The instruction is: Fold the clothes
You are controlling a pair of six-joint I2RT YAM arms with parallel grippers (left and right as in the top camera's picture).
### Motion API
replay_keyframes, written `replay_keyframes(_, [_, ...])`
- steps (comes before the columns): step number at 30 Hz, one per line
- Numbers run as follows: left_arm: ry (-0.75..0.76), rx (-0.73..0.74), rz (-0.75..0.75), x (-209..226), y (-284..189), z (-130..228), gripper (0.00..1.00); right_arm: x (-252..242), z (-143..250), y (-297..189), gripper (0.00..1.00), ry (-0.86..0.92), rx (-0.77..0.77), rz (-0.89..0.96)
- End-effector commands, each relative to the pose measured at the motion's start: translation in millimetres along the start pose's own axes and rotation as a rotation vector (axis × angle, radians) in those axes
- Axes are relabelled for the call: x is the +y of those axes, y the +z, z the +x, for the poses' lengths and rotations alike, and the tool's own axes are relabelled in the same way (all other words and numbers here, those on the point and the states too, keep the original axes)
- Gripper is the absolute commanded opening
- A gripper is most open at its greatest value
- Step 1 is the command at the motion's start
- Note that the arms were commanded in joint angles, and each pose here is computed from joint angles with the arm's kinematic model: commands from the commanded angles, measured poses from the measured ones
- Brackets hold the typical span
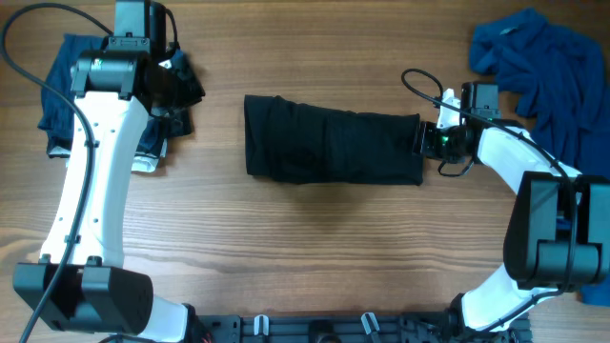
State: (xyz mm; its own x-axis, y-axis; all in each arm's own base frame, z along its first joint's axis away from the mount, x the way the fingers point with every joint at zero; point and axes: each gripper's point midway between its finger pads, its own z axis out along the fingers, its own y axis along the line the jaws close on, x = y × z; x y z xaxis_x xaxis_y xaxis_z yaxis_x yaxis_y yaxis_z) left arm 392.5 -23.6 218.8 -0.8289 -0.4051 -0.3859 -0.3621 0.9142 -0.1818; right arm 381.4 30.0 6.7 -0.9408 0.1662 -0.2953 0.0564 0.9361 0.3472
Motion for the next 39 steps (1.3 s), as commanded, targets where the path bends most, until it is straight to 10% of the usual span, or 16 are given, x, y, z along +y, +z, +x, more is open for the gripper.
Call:
replay_keyframes(1, [-0.017,0.002,-0.014,3.4,2.2,-0.8,0.33,3.9,17.9,18.5,0.55,0.022,0.071,-0.058])
replay_keyframes(12, [-0.017,0.001,-0.014,3.4,2.2,-0.9,0.33,7.5,25.5,20.7,0.41,0.034,0.103,-0.079])
replay_keyframes(14, [-0.017,0.001,-0.014,3.3,2.2,-1.1,0.33,7.6,24.8,20.7,0.04,0.033,0.100,-0.079])
replay_keyframes(39, [-0.017,0.005,-0.016,3.9,2.1,0.1,0.34,-106.8,-83.1,-129.0,0.04,0.246,-0.120,0.079])
